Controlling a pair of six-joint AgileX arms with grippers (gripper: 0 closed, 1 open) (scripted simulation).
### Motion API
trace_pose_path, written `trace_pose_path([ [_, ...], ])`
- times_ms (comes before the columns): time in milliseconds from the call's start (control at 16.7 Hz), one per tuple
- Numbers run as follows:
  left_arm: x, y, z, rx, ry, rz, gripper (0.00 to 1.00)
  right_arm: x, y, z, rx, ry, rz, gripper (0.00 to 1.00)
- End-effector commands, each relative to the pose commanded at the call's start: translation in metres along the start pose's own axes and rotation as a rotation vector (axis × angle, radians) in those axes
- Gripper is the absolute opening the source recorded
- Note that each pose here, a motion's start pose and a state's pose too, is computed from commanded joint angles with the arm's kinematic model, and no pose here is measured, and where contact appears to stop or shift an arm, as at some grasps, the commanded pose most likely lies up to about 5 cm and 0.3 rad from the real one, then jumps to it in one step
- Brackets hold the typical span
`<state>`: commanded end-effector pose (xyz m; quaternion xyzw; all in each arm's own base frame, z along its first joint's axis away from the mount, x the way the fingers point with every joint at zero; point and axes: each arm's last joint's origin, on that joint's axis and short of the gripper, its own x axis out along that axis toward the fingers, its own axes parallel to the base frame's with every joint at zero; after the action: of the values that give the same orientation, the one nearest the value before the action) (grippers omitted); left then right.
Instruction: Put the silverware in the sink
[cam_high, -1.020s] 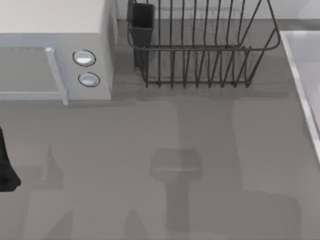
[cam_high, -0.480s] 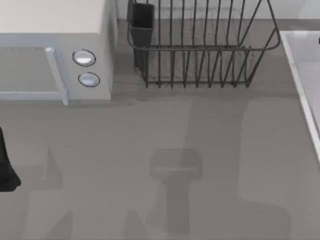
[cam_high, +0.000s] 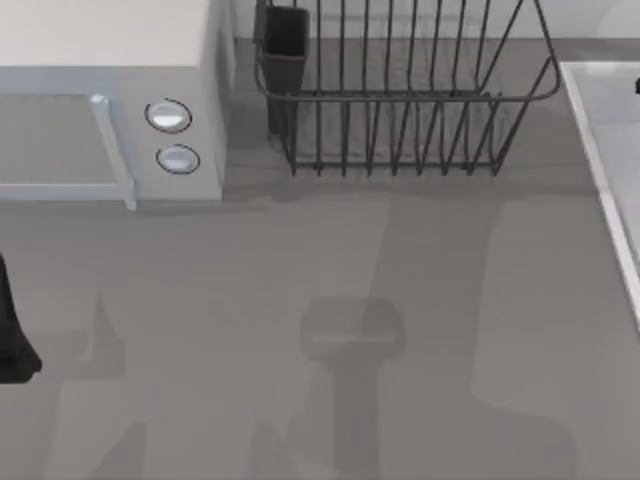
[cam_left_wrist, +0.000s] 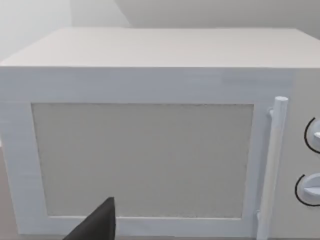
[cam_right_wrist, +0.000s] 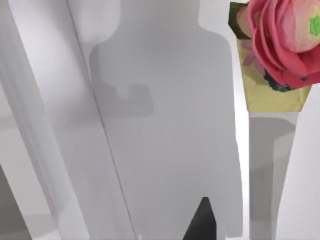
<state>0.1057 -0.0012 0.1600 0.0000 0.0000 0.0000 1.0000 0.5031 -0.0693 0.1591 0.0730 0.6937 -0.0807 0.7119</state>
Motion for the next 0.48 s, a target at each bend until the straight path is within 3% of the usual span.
trace_pose_path([
  [480,0.0000,0.0000,0.0000,0.000,0.000,0.000,1.00,0.0000,0.0000,0.0000,0.000,0.000,0.000,0.68],
])
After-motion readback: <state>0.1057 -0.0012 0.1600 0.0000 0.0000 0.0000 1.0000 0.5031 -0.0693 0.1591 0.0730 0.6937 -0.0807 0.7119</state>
